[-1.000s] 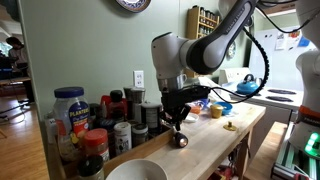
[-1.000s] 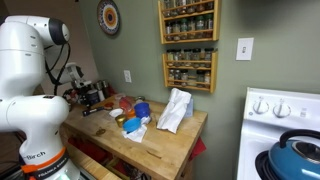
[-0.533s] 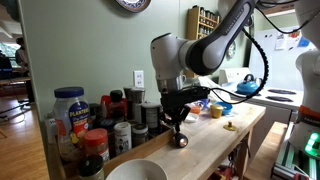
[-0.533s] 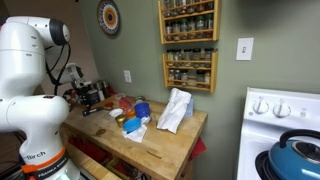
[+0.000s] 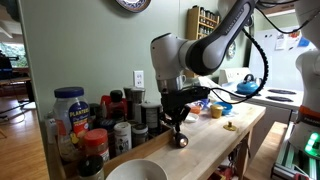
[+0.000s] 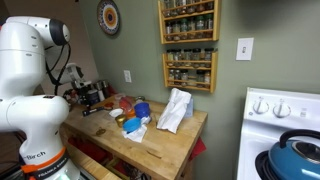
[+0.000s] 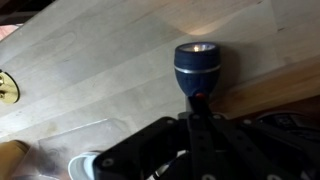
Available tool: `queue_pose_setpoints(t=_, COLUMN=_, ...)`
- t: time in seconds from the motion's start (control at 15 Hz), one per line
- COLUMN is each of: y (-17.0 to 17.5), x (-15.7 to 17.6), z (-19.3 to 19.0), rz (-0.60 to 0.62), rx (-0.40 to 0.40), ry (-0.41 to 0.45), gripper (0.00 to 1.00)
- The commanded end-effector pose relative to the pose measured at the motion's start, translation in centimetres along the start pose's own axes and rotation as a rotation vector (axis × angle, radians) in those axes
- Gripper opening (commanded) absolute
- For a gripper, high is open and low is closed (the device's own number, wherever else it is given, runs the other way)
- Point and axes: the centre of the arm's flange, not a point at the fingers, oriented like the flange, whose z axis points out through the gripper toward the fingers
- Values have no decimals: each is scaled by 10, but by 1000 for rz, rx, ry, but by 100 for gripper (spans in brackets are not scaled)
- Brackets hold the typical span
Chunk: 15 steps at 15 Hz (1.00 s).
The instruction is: Turn the flashlight switch off
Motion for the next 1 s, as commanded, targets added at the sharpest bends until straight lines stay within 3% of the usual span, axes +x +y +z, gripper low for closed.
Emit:
queue_pose_setpoints(t=0.0, y=-4, x=-5, z=7, rz=-33, rx=-27, ry=5, gripper=0)
queue_pose_setpoints(t=0.93, y=10, x=-10, z=12, rz=-4, rx=-77, ry=17, gripper=0)
